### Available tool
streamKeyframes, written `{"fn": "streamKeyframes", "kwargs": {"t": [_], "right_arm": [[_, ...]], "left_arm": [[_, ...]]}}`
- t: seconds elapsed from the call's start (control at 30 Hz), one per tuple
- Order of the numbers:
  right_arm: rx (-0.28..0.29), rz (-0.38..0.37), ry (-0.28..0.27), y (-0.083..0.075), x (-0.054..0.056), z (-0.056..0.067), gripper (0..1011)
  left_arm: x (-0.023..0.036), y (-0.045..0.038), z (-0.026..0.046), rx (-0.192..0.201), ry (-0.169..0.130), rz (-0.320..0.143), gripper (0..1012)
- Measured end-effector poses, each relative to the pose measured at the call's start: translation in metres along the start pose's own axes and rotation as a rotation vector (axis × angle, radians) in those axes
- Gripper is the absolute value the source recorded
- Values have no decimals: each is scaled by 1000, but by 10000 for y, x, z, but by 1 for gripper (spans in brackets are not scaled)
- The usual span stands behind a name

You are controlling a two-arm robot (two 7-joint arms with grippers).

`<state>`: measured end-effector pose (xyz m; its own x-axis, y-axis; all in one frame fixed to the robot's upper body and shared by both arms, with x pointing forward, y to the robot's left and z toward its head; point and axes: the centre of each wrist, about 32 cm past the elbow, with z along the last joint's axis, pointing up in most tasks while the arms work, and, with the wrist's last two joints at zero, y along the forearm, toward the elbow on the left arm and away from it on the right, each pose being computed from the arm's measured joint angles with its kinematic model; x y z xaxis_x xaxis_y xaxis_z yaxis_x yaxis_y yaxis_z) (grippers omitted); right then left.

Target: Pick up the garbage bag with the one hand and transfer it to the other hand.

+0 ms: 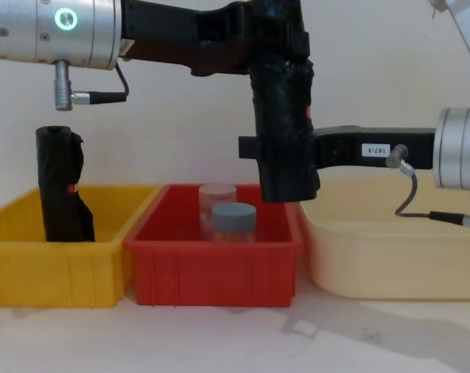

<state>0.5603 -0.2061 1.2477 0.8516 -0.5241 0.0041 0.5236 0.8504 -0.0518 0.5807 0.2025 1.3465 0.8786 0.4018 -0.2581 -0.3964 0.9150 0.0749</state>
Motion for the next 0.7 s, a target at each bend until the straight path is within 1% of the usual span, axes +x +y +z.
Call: {"fn": "streamKeyframes", "kwargs": {"t": [0.07, 0.13, 0.2, 0.37, 0.43, 0.5, 0.53, 0.57, 0.63, 0.67, 0.7], "right_arm": [[0, -1, 1, 4, 3, -2, 661], [0, -1, 2, 6, 4, -4, 618], [-1, -2, 3, 10, 7, -4, 552], [-1, -2, 4, 13, 10, -8, 522], [-1, -3, 4, 14, 12, -8, 507], [0, -4, 5, 15, 12, -8, 497], [2, -5, 4, 15, 11, -8, 488], [3, -5, 4, 16, 11, -7, 481], [6, -8, 5, 16, 12, -6, 467], [13, -13, 7, 16, 12, -5, 464], [13, -13, 7, 16, 12, -5, 458]], "left_arm": [[1, -1, 0, 2, 1, -2, 469], [2, -2, 1, 3, 2, -5, 469], [3, -4, 0, 4, 3, -7, 468], [4, -6, -1, 7, 5, -10, 469], [3, -7, -2, 7, 6, -12, 488], [2, -10, -3, 8, 7, -15, 579], [2, -10, -3, 8, 7, -15, 579], [2, -10, -4, 8, 8, -16, 614], [3, -10, -4, 9, 8, -16, 653], [3, -10, -4, 9, 8, -16, 708], [3, -9, -4, 9, 8, -16, 723]]}}
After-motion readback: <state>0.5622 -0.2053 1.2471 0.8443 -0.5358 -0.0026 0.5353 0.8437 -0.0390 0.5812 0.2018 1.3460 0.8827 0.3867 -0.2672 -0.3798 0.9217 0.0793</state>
